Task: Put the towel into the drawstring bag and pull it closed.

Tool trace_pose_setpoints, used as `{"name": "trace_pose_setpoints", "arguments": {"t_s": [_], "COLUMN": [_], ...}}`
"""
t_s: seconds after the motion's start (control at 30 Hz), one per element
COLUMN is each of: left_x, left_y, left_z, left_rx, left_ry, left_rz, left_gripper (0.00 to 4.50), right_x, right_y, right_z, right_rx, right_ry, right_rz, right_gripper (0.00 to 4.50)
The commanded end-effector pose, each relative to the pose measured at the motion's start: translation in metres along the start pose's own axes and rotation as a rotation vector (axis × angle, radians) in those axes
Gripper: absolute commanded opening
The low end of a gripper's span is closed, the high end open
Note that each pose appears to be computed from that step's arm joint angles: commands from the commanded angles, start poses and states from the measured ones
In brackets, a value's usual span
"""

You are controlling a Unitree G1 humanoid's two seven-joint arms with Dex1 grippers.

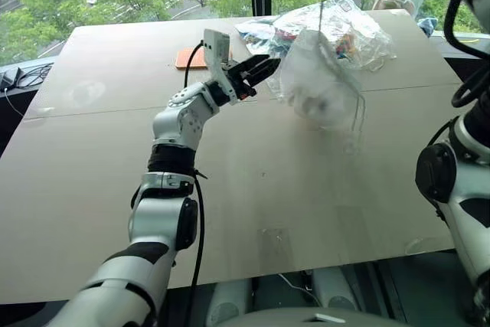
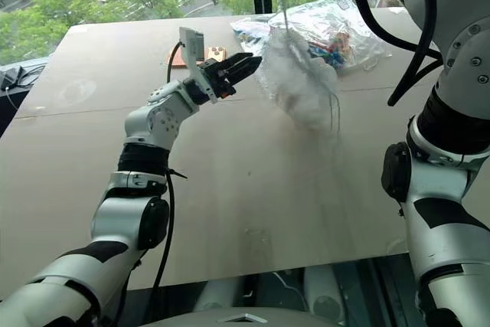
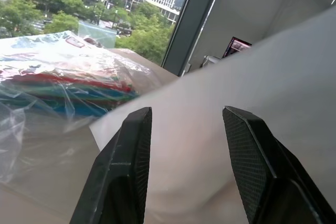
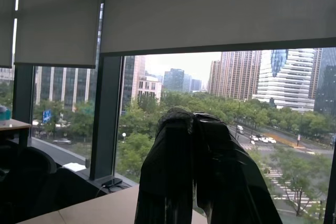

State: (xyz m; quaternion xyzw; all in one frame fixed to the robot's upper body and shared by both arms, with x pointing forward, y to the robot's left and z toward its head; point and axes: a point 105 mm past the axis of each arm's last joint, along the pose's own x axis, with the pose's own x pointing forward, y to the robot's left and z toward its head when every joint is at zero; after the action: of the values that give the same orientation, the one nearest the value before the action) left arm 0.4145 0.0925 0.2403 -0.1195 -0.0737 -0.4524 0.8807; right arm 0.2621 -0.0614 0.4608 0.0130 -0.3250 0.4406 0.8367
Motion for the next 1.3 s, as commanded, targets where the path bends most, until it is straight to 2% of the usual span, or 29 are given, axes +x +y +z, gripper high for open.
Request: {"name": "trace_pose_setpoints", "arguments": {"t_s": [0.03, 0.2, 0.43, 0.53, 0.63, 0.73, 0.83, 1.0, 1.13, 1.3], "left_x": [-0.002, -0.002, -0.019, -0.03, -0.05, -0.059, -0.06, -0.063, -0.065, -0.048], "left_y": [0.001, -0.014, -0.017, -0.021, -0.025, -0.028, -0.036, -0.059, -0.059, -0.061], "left_z": [0.02, 0.017, 0.01, 0.006, -0.007, -0.016, -0.021, -0.019, -0.017, -0.018], "left_rx": [0.045, 0.022, -0.06, -0.11, -0.13, -0.09, -0.045, -0.093, -0.092, -0.019], "left_ry": [-0.049, -0.055, -0.065, -0.042, 0.037, 0.11, 0.151, 0.186, 0.21, 0.216], "left_rz": [-0.003, -0.052, -0.03, -0.043, -0.057, -0.061, -0.092, -0.223, -0.246, -0.256], "left_gripper": [2.16, 2.16, 2.16, 2.16, 2.16, 2.16, 2.16, 2.16, 2.16, 2.16], "right_x": [0.001, 0.0, 0.004, 0.007, 0.008, 0.004, 0.001, -0.001, -0.001, -0.001], "right_y": [0.009, 0.003, 0.006, 0.011, 0.023, 0.033, 0.039, 0.041, 0.041, 0.045], "right_z": [0.024, 0.031, 0.037, 0.025, -0.006, -0.04, -0.054, -0.055, -0.051, -0.047], "right_rx": [-0.052, -0.101, -0.107, -0.057, 0.011, 0.062, 0.078, 0.094, 0.094, 0.1], "right_ry": [-0.076, -0.088, -0.11, -0.059, 0.062, 0.199, 0.233, 0.204, 0.189, 0.167], "right_rz": [0.033, 0.015, 0.048, 0.09, 0.153, 0.196, 0.198, 0.168, 0.161, 0.178], "right_gripper": [0.0, 0.0, 0.0, 0.0, 0.0, 0.0, 0.0, 0.0, 0.0, 0.0]}}
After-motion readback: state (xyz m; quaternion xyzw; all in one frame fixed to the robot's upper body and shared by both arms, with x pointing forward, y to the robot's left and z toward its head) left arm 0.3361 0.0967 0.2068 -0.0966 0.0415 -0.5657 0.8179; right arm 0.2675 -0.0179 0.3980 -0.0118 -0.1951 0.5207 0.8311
